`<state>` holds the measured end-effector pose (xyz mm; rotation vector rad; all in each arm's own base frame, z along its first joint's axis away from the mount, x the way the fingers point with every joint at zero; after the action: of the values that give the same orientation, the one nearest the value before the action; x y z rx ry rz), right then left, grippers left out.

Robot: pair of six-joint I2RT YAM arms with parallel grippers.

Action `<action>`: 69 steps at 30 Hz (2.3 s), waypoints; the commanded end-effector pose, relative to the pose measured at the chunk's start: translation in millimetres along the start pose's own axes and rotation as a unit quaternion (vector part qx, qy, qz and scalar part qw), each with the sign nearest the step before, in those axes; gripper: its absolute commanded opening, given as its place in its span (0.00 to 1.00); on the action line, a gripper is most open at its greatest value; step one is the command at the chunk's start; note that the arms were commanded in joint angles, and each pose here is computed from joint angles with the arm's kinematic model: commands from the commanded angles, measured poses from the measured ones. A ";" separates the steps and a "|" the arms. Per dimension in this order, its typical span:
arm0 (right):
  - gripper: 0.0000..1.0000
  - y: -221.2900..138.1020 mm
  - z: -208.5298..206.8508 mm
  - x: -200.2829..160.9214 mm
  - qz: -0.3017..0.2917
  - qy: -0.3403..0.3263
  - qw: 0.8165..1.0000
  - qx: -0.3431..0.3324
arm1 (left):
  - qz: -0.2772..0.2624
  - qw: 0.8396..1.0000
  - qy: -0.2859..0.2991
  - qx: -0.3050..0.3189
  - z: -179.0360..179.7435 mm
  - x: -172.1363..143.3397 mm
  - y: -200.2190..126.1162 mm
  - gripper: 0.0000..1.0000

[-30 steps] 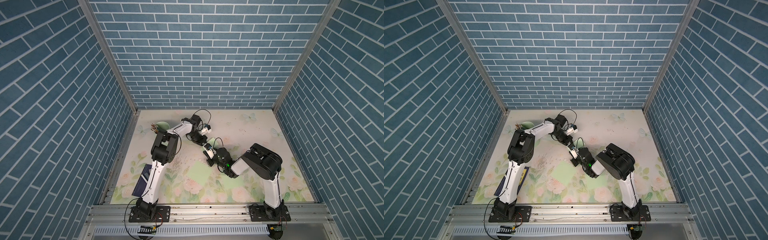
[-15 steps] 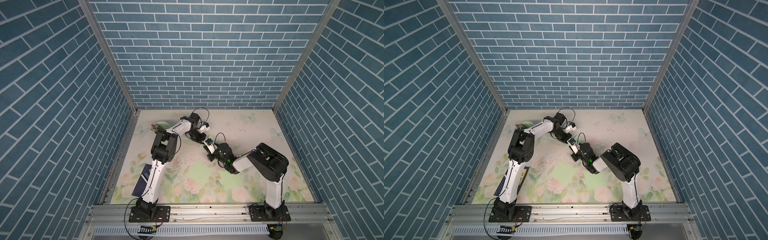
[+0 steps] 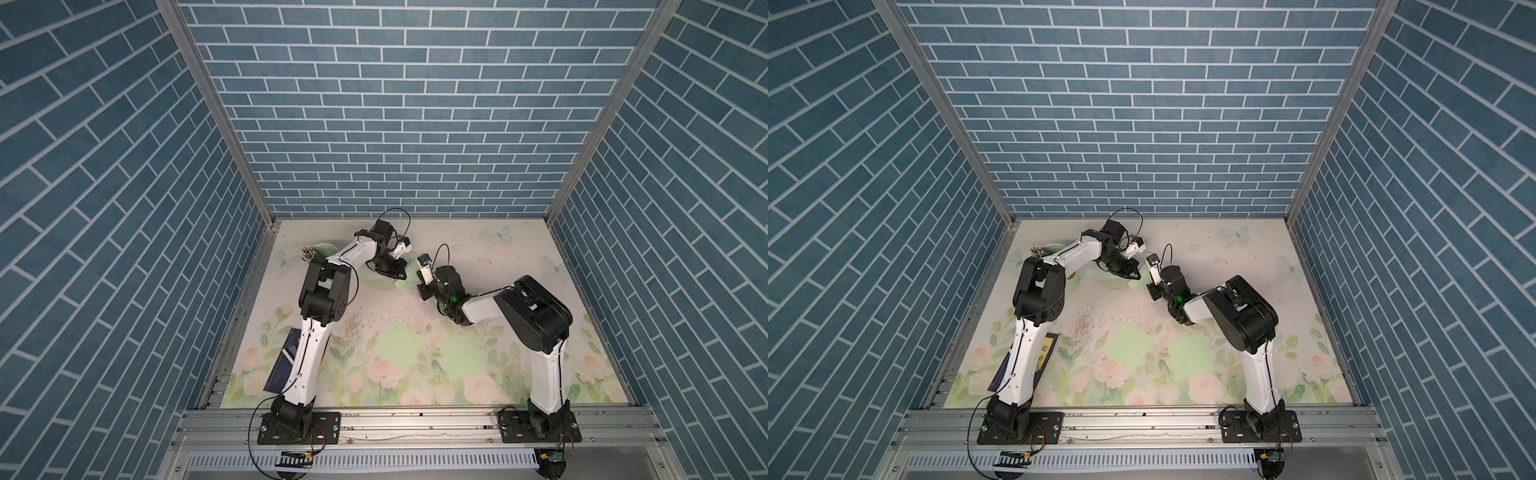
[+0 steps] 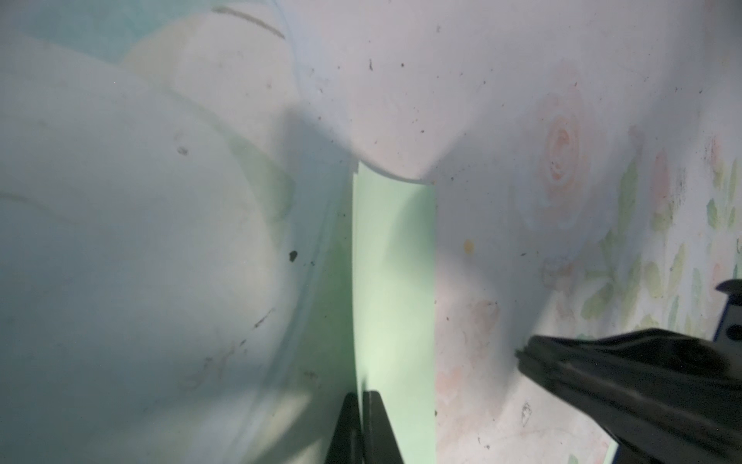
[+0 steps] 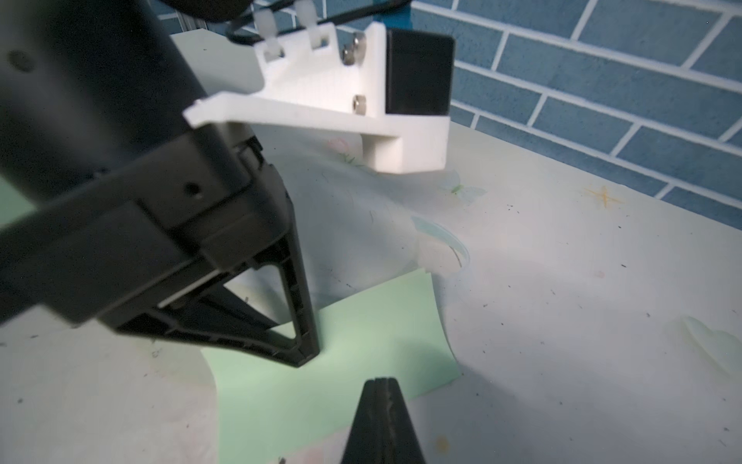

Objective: Fold the square paper along the opposite sides
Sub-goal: Smooth out the paper at the center of the board.

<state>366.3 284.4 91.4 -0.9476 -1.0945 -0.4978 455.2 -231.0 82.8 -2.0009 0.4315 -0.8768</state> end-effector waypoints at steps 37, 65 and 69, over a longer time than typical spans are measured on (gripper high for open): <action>0.00 18.4 -31.0 22.4 0.081 0.164 0.978 0.103 | 0.133 0.970 -0.187 0.084 38.9 -81.0 57.6 0.00; 0.00 19.6 3.6 -52.2 0.193 0.189 0.958 0.096 | 0.118 0.966 -0.210 0.095 35.8 -90.7 50.6 0.00; 0.00 15.4 6.9 -60.1 0.204 0.184 0.957 0.095 | 0.119 0.965 -0.213 0.099 39.9 -93.8 49.1 0.00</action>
<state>373.2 303.1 66.1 -0.7187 -0.6655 -0.2989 453.4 -226.4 81.5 -2.0973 0.1667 -0.6241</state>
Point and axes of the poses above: each gripper's point midway between its finger pads, its own y axis out along the fingers, its own z axis along the line the jaws close on, x = y × z, the point moved 8 cm from there along -y, back along the fingers, and after that the axes turned 13 degrees about y, right-handed, at the moved point
